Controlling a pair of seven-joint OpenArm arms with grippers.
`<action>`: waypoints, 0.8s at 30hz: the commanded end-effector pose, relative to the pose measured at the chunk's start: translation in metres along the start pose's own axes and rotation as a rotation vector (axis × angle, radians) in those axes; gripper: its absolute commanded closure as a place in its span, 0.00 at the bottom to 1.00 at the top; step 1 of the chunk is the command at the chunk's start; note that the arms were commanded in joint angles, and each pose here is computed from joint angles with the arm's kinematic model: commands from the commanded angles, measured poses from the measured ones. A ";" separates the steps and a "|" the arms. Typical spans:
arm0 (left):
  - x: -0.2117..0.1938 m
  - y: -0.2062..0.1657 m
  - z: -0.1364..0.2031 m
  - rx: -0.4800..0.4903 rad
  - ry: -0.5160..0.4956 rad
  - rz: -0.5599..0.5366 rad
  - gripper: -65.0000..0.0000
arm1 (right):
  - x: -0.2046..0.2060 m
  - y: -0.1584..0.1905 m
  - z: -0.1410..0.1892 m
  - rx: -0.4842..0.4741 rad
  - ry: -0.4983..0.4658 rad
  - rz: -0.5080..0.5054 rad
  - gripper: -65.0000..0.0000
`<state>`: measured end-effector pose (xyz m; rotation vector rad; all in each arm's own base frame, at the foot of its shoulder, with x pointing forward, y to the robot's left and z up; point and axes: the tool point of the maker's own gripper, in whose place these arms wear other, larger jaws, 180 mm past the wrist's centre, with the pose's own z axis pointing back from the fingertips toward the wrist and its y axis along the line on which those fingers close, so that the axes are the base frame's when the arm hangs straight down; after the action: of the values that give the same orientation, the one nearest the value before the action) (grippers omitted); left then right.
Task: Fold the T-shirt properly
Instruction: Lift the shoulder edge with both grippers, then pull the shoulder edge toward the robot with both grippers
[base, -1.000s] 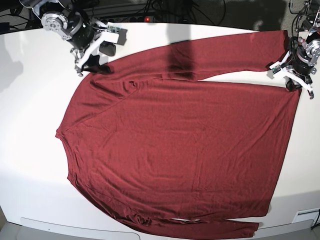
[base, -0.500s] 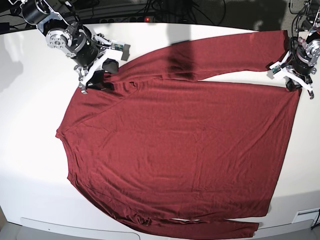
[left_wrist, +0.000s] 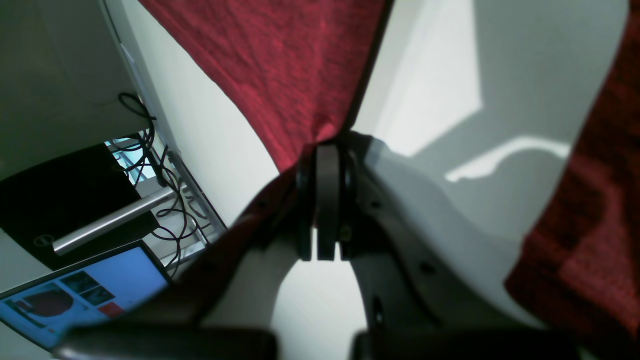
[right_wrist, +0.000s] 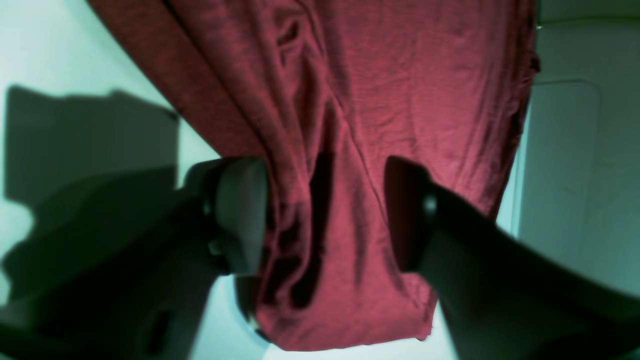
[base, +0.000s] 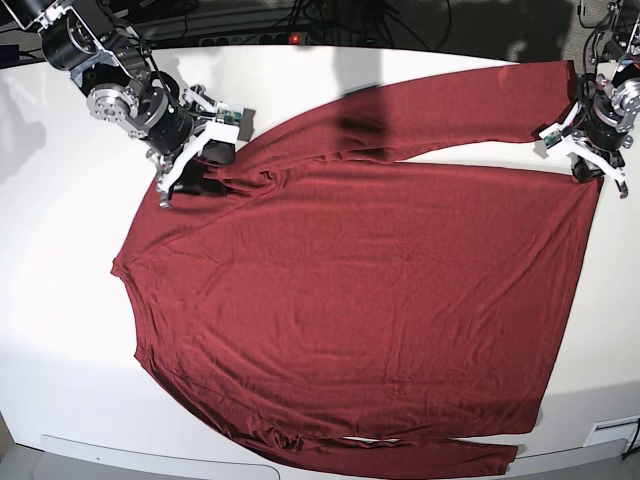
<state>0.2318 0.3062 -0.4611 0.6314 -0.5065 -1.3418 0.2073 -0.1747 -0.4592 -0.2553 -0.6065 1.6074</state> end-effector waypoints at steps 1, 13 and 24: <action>-0.009 -0.012 0.002 -0.039 0.032 -0.018 1.00 | -0.027 0.026 0.003 0.111 0.105 0.034 0.59; -0.016 -0.015 0.004 -0.046 0.063 -0.019 1.00 | -0.024 0.033 0.004 0.153 0.093 -0.005 1.00; -0.029 -0.007 0.033 0.056 0.127 0.235 1.00 | 0.006 0.047 0.055 0.189 -0.011 -0.085 1.00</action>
<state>0.1967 0.3239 -0.4464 0.6651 -0.5043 -1.0541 0.1357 -0.1779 -0.4402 -0.0686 -0.4690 1.5577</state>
